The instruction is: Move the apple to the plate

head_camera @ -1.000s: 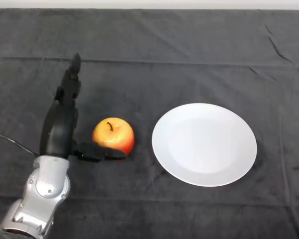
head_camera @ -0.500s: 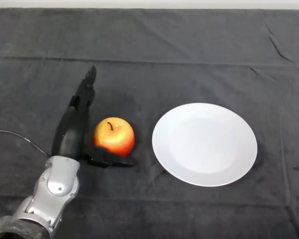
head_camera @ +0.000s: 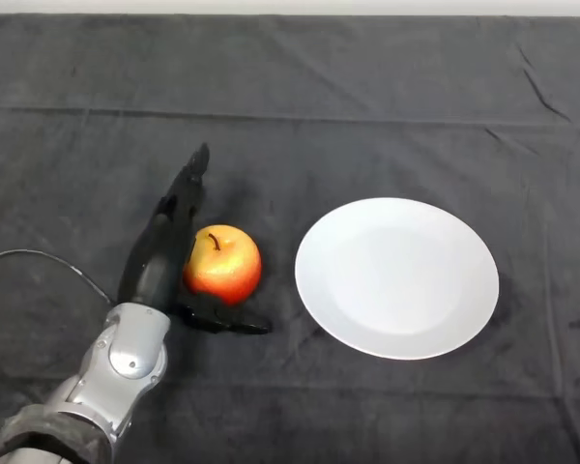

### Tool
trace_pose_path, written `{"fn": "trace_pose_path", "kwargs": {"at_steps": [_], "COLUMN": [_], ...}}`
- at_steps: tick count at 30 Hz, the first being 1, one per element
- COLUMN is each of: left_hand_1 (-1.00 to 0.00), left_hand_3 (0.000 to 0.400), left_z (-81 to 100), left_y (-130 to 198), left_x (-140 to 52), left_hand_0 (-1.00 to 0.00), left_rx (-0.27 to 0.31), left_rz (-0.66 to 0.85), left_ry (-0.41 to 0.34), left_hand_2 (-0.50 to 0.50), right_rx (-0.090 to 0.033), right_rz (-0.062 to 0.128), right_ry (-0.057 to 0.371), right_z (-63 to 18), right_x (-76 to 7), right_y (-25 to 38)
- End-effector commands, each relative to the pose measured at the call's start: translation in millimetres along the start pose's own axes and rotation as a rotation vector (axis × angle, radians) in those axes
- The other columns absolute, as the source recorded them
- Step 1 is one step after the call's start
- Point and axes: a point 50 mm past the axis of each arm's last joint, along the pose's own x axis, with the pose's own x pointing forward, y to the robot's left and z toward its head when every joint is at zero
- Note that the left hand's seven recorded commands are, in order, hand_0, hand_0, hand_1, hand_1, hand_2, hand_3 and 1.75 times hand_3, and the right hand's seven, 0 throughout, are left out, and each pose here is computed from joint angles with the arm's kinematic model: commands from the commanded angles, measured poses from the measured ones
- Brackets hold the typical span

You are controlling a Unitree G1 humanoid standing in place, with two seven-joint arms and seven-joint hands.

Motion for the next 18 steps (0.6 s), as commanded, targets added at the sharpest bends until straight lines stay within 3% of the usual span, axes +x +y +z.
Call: {"fn": "trace_pose_path", "kwargs": {"at_steps": [1,5,6,7,8,9,18], "left_hand_1": [0.00,0.00,0.00,-0.03,-0.60,-1.00,-1.00], "left_hand_3": [0.000,0.000,0.147,0.213,0.400,0.400,0.400], "left_z": [1.5,0.1,-0.2,-0.4,-0.5,-0.7,-0.6], "left_y": [5.3,4.4,4.1,3.8,3.6,3.6,3.0], "left_x": [5.9,6.1,6.1,6.0,6.0,6.0,5.5], "left_hand_0": [0.00,0.00,-0.37,-0.53,-1.00,-1.00,-1.00], "left_rx": [0.018,0.023,0.024,0.025,0.026,0.028,0.053], "left_rz": [-0.004,-0.013,-0.015,-0.017,-0.018,-0.020,-0.026], "left_ry": [-0.009,-0.002,0.000,0.000,0.001,0.001,-0.014], "left_hand_2": [0.00,0.00,-0.18,-0.25,-0.20,0.00,0.00], "right_rx": [0.002,0.003,0.003,0.003,0.003,0.003,0.004], "right_rz": [0.020,0.020,0.020,0.020,0.020,0.020,0.020], "right_ry": [-0.027,-0.028,-0.028,-0.028,-0.028,-0.028,-0.028], "right_z": [7.3,7.4,7.4,7.4,7.4,7.4,7.4], "right_x": [0.4,0.4,0.4,0.4,0.4,0.4,0.5], "right_y": [3.2,3.2,3.2,3.2,3.2,3.2,3.2]}}
